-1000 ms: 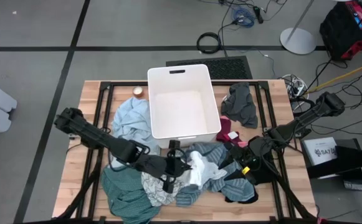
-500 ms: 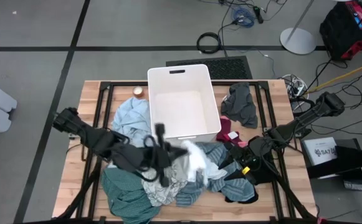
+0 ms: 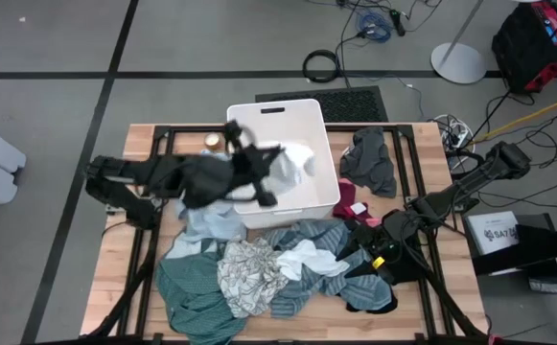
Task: Sort clothes
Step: Put the white cloth into the white laundry bin
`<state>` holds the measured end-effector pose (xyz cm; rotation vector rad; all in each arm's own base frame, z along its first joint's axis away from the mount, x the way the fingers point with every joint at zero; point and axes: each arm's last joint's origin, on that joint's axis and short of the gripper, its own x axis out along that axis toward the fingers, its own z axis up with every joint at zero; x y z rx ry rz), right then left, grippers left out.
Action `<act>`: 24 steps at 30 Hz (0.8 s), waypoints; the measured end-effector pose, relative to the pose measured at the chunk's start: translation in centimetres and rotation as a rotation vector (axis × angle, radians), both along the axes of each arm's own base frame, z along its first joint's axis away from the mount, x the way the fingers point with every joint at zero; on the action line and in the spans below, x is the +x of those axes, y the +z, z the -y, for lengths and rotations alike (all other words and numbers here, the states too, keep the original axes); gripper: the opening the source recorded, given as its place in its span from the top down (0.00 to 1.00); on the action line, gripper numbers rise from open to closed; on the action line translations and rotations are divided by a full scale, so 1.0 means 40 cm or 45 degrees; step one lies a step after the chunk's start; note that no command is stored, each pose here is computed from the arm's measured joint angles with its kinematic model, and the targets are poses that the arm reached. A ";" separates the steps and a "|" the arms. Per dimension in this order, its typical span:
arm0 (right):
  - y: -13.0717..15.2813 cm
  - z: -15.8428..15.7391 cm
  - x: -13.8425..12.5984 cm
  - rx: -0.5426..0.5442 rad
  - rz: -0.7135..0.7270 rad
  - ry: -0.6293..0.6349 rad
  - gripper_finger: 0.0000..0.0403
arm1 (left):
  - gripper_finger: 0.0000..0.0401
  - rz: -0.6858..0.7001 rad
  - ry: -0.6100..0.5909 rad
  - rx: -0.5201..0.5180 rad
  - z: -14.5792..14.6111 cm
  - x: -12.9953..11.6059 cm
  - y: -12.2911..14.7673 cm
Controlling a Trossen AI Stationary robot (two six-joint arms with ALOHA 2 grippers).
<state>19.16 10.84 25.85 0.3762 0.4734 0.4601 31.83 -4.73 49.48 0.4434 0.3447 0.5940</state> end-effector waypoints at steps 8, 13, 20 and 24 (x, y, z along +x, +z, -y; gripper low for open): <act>0.000 0.000 0.000 -0.004 -0.001 0.001 0.42 | 1.00 -0.090 0.059 -0.384 -0.257 -0.003 -0.048; -0.007 0.001 -0.002 -0.023 -0.032 0.002 0.42 | 1.00 -0.038 0.103 -0.568 -0.371 -0.032 -0.054; -0.013 0.002 -0.004 -0.039 -0.059 0.002 0.42 | 1.00 -0.108 0.119 -0.833 -0.440 -0.054 -0.109; -0.012 0.002 -0.004 -0.048 -0.052 0.006 0.42 | 1.00 -0.148 0.143 -0.876 -0.454 -0.050 -0.142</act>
